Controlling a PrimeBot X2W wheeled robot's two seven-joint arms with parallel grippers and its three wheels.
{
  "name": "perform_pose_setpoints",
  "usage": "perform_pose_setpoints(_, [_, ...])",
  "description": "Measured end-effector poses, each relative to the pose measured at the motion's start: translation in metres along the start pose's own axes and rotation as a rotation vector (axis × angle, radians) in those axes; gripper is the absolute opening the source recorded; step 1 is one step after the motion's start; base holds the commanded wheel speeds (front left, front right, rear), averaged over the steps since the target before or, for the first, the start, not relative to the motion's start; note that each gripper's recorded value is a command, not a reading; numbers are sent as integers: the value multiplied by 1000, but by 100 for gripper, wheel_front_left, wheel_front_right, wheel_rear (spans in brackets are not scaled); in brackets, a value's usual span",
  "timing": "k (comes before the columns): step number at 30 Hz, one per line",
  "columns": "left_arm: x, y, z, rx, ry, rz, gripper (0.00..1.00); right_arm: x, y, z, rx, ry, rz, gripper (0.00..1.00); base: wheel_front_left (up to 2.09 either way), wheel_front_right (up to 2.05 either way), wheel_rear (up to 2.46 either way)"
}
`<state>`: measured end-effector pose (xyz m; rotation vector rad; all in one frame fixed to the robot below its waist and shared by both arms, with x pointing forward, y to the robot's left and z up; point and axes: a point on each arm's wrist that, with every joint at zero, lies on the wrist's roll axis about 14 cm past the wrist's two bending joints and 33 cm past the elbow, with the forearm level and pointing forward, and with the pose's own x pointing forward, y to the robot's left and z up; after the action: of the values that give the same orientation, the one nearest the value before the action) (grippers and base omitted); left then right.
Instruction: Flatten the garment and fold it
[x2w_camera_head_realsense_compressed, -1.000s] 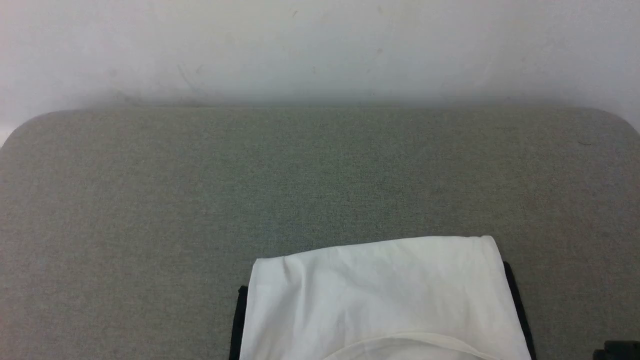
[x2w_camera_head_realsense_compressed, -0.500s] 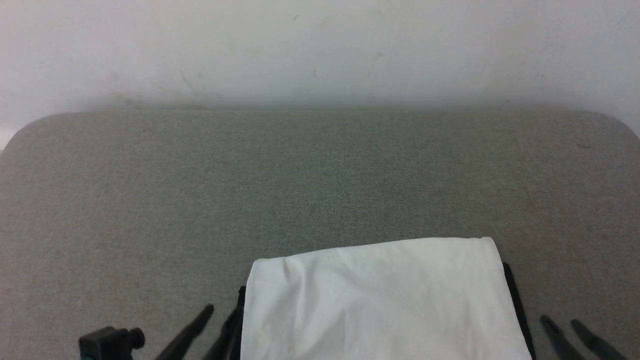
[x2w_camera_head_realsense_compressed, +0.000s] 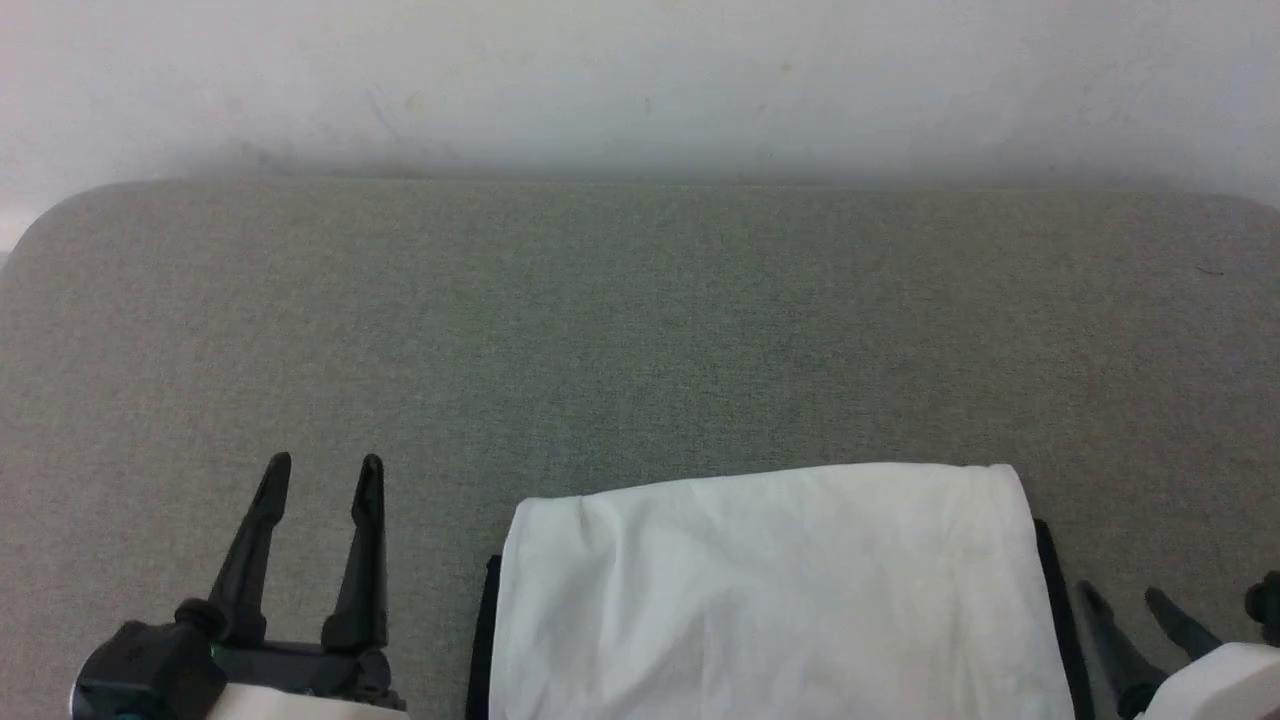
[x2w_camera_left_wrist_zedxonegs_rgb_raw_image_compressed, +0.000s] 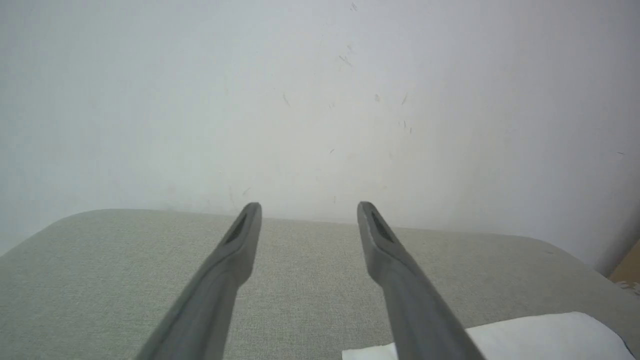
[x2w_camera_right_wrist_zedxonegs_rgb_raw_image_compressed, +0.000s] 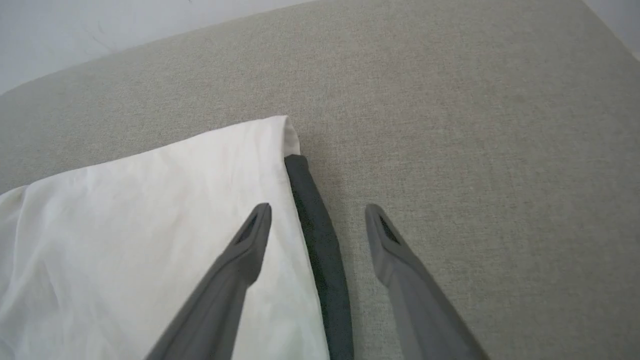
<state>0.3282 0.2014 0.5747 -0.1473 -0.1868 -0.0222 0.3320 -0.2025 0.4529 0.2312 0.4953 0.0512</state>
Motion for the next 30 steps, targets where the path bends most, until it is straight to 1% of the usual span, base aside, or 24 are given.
perform_pose_setpoints(5, [-7,1,-15,-1,29,30,100,19,-3,-33,-49,141,8,100,0,0,0])
perform_pose_setpoints(8, [-9,4,-21,-4,40,37,100,28,-6,-48,-69,195,13,100,0,0,0])
perform_pose_setpoints(13, [-11,13,-27,5,56,54,100,40,9,-68,-66,266,68,100,0,0,0])
perform_pose_setpoints(19, [-12,12,-29,-7,59,40,100,43,17,-78,-49,326,108,100,0,0,0])
perform_pose_setpoints(20, [-12,12,-30,-9,59,39,100,43,17,-79,-44,335,110,94,0,0,0])
perform_pose_setpoints(22, [-13,10,-30,-15,59,30,100,44,16,-80,-36,343,105,2,0,0,0])
perform_pose_setpoints(23, [-13,9,-30,-16,59,27,100,43,15,-81,-35,350,101,0,0,0,0])
perform_pose_setpoints(26, [-15,8,-30,-20,56,24,100,43,14,-82,-32,351,96,0,0,0,0])
perform_pose_setpoints(30, [-18,6,-29,-27,54,17,100,43,12,-75,-32,300,80,0,0,0,0])
